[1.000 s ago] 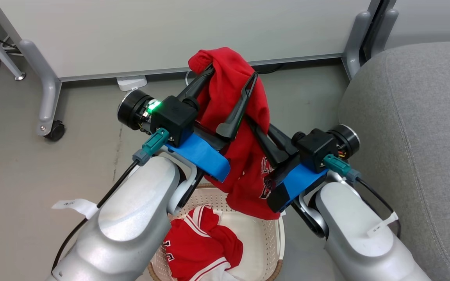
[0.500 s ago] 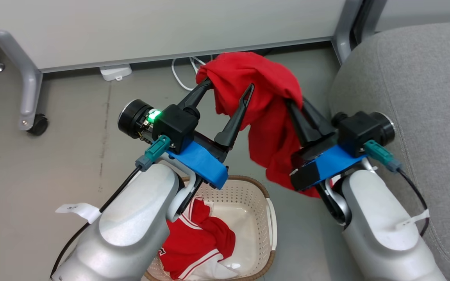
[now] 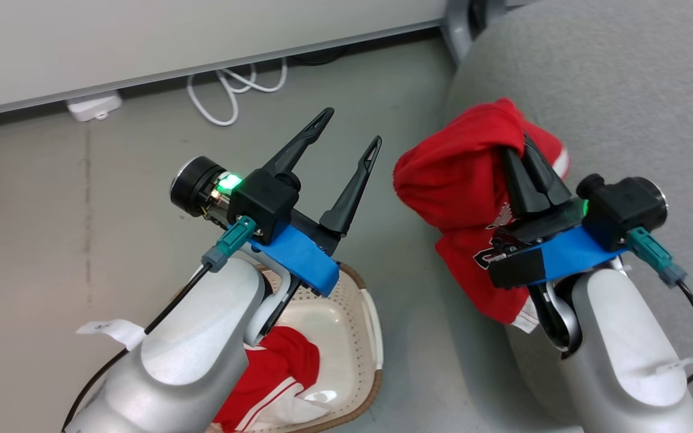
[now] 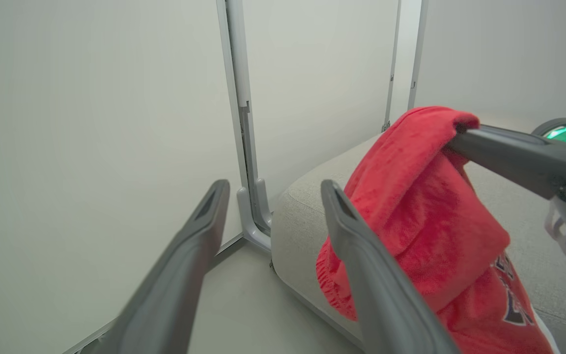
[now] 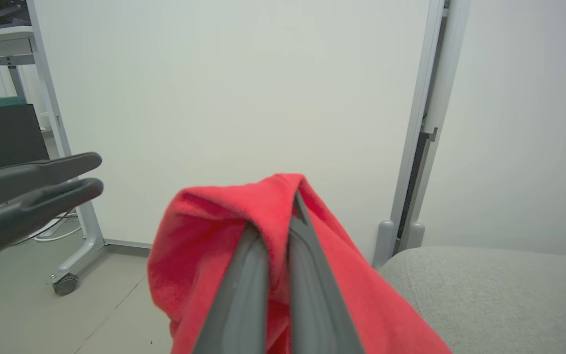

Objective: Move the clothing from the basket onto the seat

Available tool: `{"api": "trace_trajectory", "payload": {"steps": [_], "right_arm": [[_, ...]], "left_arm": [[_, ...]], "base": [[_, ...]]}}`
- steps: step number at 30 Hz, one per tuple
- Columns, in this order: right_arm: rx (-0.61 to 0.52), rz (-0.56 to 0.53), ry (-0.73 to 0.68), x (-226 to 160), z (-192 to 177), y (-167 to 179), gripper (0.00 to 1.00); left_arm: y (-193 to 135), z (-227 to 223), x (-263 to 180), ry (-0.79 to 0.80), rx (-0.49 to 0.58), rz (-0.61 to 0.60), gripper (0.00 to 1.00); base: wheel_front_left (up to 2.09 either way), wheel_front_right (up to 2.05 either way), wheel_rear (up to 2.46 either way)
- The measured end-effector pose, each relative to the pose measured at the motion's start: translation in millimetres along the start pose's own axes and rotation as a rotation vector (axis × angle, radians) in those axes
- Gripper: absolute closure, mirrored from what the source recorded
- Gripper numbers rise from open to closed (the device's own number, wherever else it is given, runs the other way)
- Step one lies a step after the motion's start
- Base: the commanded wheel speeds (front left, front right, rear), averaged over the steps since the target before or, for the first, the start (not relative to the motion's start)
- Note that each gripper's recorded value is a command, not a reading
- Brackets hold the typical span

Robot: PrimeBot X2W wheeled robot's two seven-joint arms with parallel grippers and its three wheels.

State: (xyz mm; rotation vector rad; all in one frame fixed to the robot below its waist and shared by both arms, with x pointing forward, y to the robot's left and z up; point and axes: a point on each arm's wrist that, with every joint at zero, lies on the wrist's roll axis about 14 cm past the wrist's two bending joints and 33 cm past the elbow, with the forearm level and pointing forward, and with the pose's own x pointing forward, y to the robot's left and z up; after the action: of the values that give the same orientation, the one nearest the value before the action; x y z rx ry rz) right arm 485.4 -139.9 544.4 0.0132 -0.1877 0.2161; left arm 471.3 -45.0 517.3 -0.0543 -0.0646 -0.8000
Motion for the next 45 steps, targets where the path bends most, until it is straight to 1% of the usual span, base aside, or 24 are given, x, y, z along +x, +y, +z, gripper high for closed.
{"api": "trace_trajectory", "payload": {"steps": [10, 15, 20, 26, 33, 39, 45], "right_arm": [[-0.04, -0.169, 0.014, -47, 6, -54, 1.0], [-0.058, -0.259, 0.028, -77, 10, -78, 1.0], [-0.072, -0.325, 0.044, -103, 12, -93, 1.0], [-0.078, -0.365, 0.042, -119, 17, -101, 1.0], [-0.075, -0.364, 0.005, -112, 25, -103, 1.0], [-0.136, -0.35, -0.104, -75, 59, -115, 1.0], [-0.219, -0.375, -0.221, -37, 93, -144, 1.0]], "left_arm": [[-47, -3, 28, -0.024, -0.022, -0.154, 0.0], [-77, -4, 38, -0.03, -0.037, -0.244, 0.0], [-101, -2, 45, -0.039, -0.043, -0.31, 0.0], [-115, 2, 47, -0.046, -0.042, -0.345, 0.0], [-113, -2, 46, -0.04, -0.047, -0.34, 0.0], [-97, -7, 52, -0.043, -0.038, -0.318, 0.0], [-77, -15, 63, -0.057, -0.032, -0.297, 0.0]], "base": [[0.0, 0.0, 0.0], [0.0, 0.0, 0.0], [0.0, 0.0, 0.0], [0.0, 0.0, 0.0], [0.0, 0.0, 0.0], [0.0, 0.0, 0.0], [0.0, 0.0, 0.0]]}}
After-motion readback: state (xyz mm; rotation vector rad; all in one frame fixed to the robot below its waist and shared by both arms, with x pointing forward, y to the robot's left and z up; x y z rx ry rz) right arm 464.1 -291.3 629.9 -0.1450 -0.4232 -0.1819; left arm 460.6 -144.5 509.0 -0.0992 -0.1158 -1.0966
